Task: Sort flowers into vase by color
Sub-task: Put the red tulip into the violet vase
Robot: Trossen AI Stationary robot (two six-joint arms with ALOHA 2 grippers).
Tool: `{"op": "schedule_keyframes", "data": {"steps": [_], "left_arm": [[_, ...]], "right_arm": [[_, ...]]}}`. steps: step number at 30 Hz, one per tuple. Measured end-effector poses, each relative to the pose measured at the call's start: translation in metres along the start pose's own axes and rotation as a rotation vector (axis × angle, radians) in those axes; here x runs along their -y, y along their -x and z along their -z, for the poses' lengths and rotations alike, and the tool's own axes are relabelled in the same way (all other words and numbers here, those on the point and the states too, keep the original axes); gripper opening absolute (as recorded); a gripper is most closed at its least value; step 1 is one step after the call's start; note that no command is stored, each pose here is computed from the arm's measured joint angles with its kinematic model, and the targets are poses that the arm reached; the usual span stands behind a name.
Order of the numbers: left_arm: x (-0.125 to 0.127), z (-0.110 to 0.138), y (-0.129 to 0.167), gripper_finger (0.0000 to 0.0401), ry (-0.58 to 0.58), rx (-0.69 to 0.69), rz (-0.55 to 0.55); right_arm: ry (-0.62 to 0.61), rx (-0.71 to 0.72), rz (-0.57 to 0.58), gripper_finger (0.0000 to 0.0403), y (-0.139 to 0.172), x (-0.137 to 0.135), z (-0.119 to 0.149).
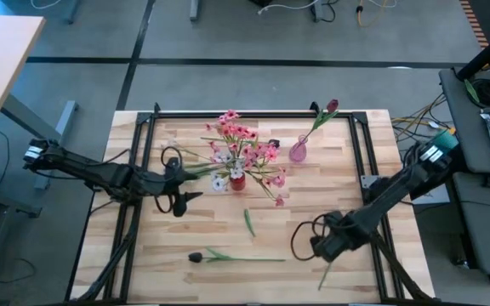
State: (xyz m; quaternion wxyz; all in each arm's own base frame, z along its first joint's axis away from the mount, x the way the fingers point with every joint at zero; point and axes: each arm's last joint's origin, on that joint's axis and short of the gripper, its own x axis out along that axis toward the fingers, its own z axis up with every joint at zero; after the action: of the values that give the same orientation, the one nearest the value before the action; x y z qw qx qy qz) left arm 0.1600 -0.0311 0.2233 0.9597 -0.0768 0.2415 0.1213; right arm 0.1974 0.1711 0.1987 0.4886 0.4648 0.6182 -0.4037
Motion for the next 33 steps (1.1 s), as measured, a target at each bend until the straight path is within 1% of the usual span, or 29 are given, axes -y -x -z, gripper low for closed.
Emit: {"op": "schedule_keyframes", "data": {"steps": [5,9,12,14,21,25,30,33], "left_arm": [[0.0,0.005,0.001,0.0256,-0.019,-0.05,-0.001],[0.003,0.008,0.002,0.0256,-0.032,-0.074,0.043],[0.005,0.01,0.003,0.0256,-0.051,-0.089,0.059],[0.006,0.01,0.004,0.0256,-0.057,-0.091,0.065],[0.008,0.014,0.004,0.0256,-0.072,-0.102,0.078],[0.009,0.017,0.004,0.0256,-0.07,-0.112,0.081],[0.009,0.022,0.001,0.0256,-0.051,-0.135,0.071],[0.009,0.025,-0.001,0.0256,-0.046,-0.146,0.065]], "right_arm": [[-0.049,-0.001,0.022,0.0315,-0.019,-0.003,0.015],[-0.133,0.028,0.033,0.0282,-0.025,0.005,0.024],[-0.19,0.086,-0.008,0.0254,-0.025,0.012,0.026],[-0.219,0.117,-0.019,0.0236,-0.028,0.016,0.024],[-0.247,0.179,0.062,0.018,-0.05,0.032,0.007],[-0.254,0.199,0.084,0.0142,-0.059,0.039,-0.001],[-0.245,0.214,0.033,0.0081,-0.066,0.04,-0.005],[-0.236,0.219,0.025,0.004,-0.069,0.041,-0.006]]}}
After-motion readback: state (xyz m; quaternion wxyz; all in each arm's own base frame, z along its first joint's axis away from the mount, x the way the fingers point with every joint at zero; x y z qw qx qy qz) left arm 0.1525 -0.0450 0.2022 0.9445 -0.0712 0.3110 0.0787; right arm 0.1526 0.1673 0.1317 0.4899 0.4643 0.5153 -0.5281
